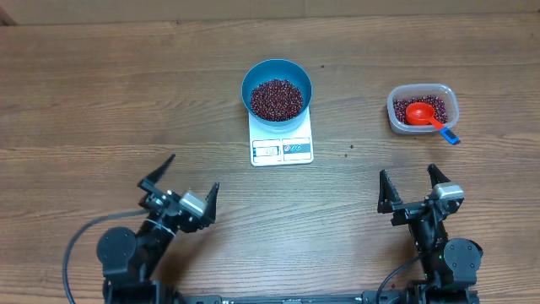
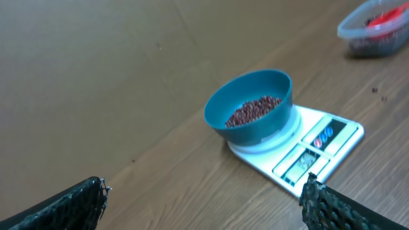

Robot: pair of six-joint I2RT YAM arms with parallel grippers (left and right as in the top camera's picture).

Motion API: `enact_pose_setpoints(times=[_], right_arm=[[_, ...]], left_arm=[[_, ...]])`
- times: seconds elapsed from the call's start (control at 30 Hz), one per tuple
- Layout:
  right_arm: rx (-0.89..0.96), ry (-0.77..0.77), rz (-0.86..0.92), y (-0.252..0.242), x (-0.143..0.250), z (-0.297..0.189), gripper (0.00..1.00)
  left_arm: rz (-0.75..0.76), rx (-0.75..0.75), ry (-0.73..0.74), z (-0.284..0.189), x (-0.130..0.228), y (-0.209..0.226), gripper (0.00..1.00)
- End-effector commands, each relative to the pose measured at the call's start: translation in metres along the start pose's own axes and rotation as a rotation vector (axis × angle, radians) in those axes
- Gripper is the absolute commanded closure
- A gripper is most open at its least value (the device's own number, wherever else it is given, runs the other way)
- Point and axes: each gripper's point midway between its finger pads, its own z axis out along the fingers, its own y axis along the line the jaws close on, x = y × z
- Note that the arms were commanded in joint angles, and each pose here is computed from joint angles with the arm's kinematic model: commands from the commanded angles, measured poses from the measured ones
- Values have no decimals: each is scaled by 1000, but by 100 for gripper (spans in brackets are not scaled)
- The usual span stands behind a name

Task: Scoop item into bowl and weigh 150g on scale

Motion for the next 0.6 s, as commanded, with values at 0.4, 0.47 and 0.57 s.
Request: enact_pose_setpoints(times=[0.4, 0.47, 0.57], right_arm=[[2, -5, 9, 0, 2, 0, 0], [2, -5, 9, 0, 2, 0, 0], [2, -5, 9, 0, 2, 0, 0]], left_arm=[[284, -46, 14, -4, 42, -20, 0], [285, -61, 20, -4, 46, -19, 1], [268, -71, 19, -4, 48, -19, 1]])
